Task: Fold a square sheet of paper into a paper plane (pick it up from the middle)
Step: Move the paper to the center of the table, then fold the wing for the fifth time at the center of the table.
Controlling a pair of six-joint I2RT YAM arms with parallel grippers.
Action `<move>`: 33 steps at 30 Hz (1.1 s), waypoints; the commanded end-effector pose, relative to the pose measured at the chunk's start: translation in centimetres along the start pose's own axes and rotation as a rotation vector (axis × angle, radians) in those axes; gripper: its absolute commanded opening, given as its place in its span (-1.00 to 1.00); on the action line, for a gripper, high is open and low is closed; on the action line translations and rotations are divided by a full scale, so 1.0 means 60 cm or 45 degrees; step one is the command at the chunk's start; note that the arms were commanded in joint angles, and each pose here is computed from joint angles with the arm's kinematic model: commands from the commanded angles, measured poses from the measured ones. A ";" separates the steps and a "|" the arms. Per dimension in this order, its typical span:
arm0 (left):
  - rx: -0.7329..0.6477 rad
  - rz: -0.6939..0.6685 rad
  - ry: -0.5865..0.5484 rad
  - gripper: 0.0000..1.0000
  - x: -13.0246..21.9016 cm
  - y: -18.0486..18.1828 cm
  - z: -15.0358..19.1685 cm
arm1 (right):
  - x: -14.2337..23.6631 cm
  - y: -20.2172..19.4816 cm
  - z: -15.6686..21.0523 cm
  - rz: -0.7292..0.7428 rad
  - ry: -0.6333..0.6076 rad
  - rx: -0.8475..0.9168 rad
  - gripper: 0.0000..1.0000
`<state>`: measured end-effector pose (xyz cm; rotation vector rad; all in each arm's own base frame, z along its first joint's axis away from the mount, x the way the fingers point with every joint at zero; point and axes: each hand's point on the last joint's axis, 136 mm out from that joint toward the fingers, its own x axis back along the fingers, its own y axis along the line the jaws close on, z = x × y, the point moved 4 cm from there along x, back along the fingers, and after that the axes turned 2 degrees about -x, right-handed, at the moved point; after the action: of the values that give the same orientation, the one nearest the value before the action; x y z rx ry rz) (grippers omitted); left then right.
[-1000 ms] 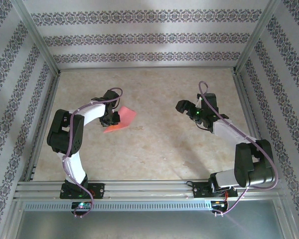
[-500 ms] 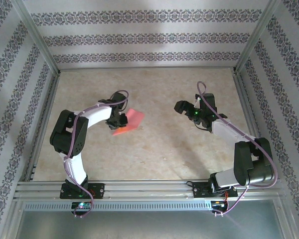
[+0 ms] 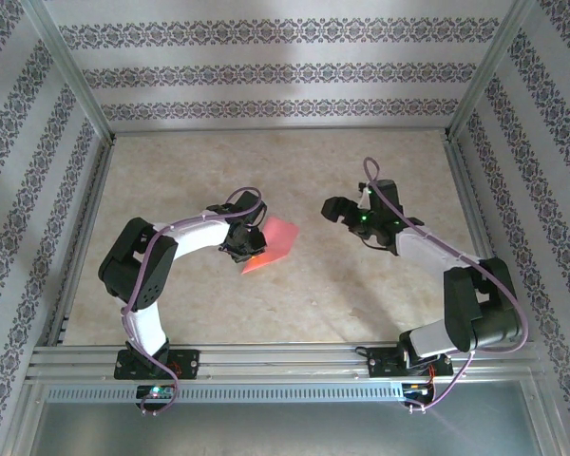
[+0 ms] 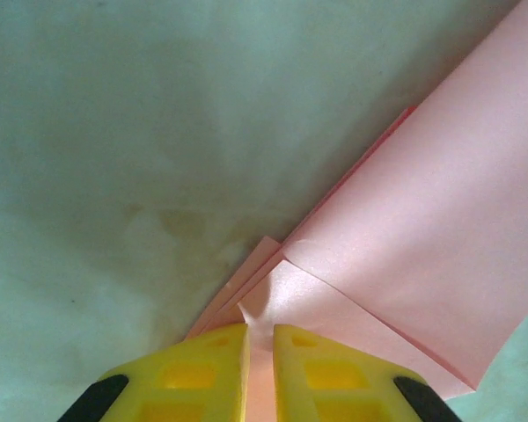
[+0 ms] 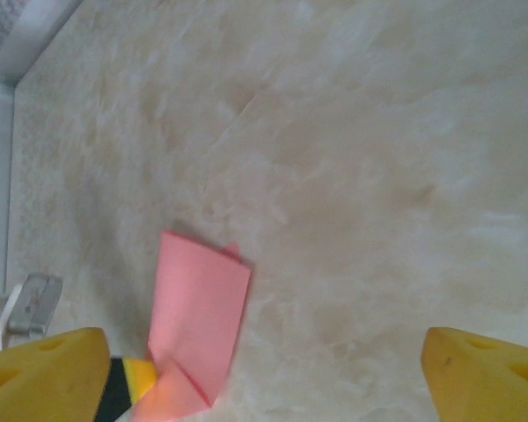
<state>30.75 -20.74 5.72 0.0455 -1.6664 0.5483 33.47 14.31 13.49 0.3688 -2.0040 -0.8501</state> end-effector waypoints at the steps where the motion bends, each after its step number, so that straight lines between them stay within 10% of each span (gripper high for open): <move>1: 0.038 0.028 0.000 -0.71 0.002 -0.006 0.007 | -0.032 0.026 0.034 -0.066 0.125 -0.014 0.64; 12: 0.001 0.007 0.018 -0.81 -0.005 0.004 0.012 | -0.166 0.111 0.126 -0.162 0.446 -0.031 -0.46; 33: -0.314 0.213 -0.054 -0.58 0.057 -0.043 0.007 | -0.266 0.063 0.140 0.091 0.579 -0.041 -0.62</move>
<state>30.86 -21.56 8.27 -0.1214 -1.7232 0.5239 35.59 30.43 4.91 0.5036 -1.5853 -0.7331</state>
